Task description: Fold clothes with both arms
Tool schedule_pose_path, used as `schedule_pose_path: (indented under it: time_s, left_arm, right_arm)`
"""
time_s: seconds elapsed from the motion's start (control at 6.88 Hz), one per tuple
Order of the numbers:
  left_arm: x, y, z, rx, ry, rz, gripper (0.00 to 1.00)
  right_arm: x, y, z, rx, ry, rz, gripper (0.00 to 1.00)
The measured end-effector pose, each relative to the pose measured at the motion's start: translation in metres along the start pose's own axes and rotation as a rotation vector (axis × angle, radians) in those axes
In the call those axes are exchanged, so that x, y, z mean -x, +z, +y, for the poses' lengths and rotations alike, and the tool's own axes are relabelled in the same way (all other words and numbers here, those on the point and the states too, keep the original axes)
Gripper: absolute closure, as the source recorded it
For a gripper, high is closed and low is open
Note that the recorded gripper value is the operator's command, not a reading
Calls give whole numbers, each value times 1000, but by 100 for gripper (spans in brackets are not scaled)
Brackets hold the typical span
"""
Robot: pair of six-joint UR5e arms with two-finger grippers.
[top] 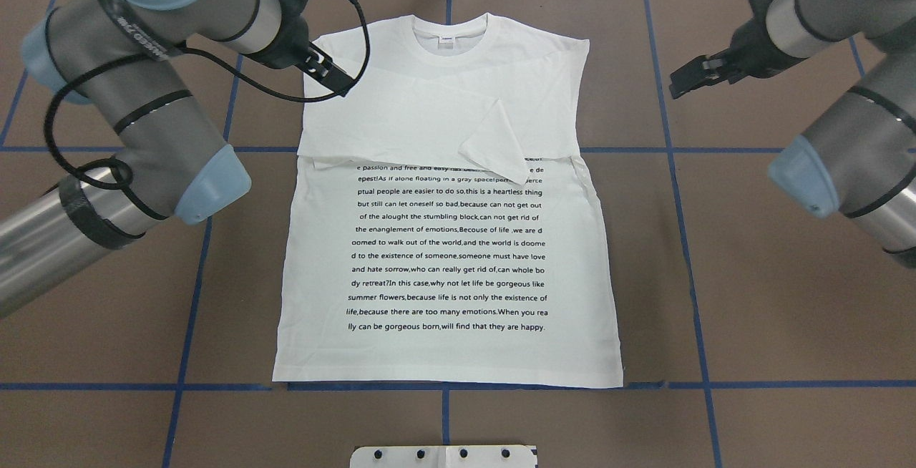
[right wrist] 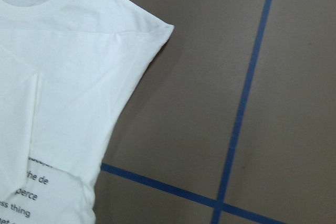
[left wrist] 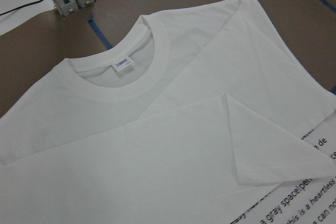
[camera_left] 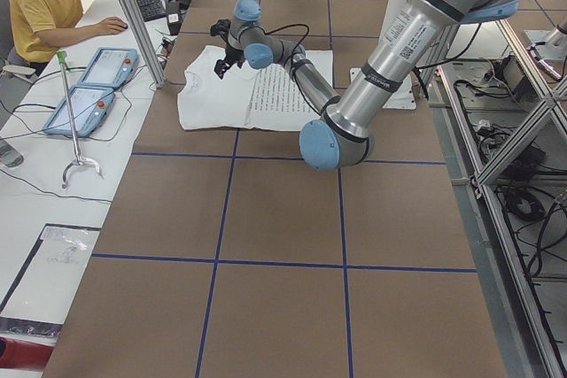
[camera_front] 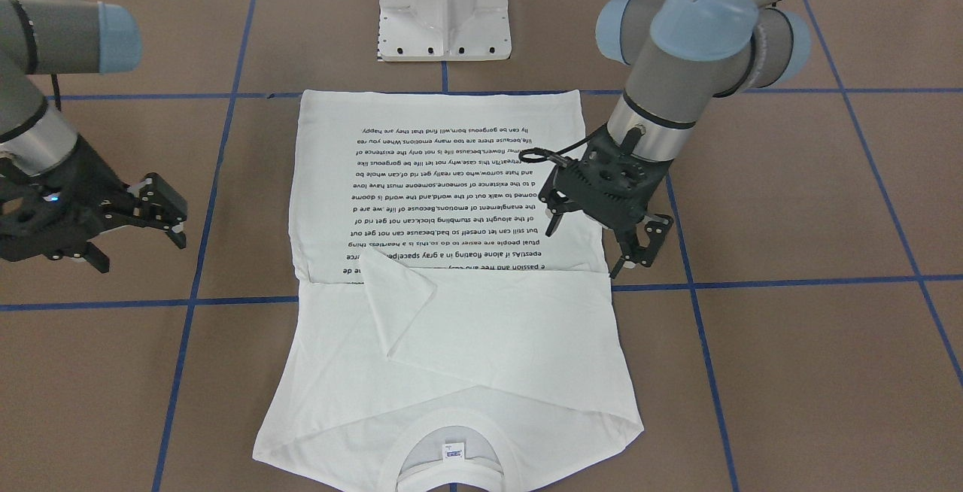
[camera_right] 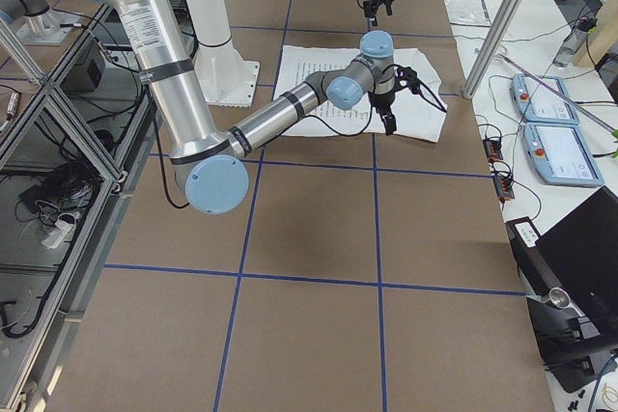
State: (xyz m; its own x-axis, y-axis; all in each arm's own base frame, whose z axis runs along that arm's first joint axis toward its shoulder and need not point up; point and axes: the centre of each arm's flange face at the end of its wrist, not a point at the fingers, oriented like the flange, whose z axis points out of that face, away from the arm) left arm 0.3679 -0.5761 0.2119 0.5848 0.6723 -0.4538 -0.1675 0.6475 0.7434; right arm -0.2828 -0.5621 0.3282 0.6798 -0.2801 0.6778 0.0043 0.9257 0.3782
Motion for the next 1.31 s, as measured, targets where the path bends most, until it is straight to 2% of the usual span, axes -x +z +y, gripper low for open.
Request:
schedule_pose_path:
  time_s: [0.15, 0.44, 0.73, 1.02, 1.31]
  left_arm:
    - [21, -8, 14, 9, 45, -6, 0]
    - [37, -13, 25, 15, 68, -7, 0]
    - [48, -14, 39, 16, 63, 16, 0]
    - [55, -12, 53, 7, 60, 29, 0]
    - [57, -11, 57, 5, 55, 30, 0]
  right_arm:
    - [51, 17, -12, 0, 12, 31, 6]
    - [140, 54, -40, -2, 59, 89, 8]
    - [217, 97, -57, -8, 109, 149, 18]
    - [263, 131, -60, -4, 133, 204, 28]
    - [299, 155, -58, -5, 148, 246, 28]
